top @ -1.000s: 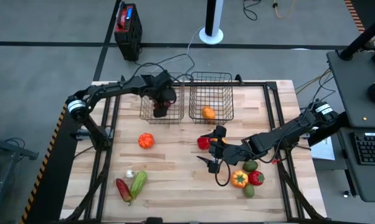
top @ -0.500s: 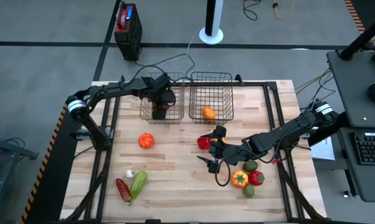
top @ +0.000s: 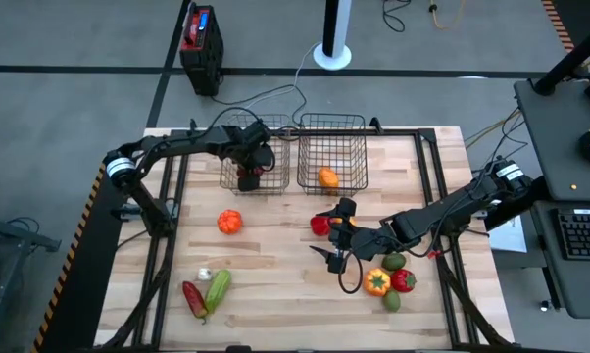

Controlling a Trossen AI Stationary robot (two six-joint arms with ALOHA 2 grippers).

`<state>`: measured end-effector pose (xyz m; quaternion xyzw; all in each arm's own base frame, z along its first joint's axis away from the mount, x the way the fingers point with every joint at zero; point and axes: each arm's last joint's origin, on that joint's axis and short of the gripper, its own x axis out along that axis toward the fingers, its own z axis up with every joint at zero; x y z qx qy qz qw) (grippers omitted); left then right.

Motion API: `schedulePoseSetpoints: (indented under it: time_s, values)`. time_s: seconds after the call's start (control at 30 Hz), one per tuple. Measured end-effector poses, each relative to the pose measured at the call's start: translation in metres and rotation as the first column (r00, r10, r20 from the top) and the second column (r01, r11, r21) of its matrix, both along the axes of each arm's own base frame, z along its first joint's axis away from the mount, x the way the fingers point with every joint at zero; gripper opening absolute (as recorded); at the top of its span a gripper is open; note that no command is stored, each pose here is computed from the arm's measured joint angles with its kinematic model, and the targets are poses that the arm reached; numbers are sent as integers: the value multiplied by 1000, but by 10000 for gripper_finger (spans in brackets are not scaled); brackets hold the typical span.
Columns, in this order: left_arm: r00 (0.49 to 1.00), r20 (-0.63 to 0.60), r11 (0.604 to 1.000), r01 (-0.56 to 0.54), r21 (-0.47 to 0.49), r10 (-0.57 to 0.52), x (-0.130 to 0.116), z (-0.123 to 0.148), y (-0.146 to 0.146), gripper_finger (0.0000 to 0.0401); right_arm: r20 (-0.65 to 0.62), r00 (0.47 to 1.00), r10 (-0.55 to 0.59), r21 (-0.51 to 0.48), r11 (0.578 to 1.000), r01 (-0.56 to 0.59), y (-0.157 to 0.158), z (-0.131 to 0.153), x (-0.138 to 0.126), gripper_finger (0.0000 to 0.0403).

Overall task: Sort produce into baskets
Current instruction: Put the red apple into the silver wire basket

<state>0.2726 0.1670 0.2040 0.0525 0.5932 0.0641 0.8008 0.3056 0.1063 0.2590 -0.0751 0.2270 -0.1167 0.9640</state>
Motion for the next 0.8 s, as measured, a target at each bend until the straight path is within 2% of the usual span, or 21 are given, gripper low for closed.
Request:
schedulePoseSetpoints:
  time_s: [0.3, 0.8]
  values:
    - [995, -26, 995, 94, 20, -94, -1, -1, -1, 298, 0, 1000, 0, 0, 1000, 0, 0, 0, 0, 400]
    - [991, -38, 992, 126, -12, -127, 3, -11, 1, 298, 0, 1000, 0, 0, 1000, 0, 0, 0, 0, 400]
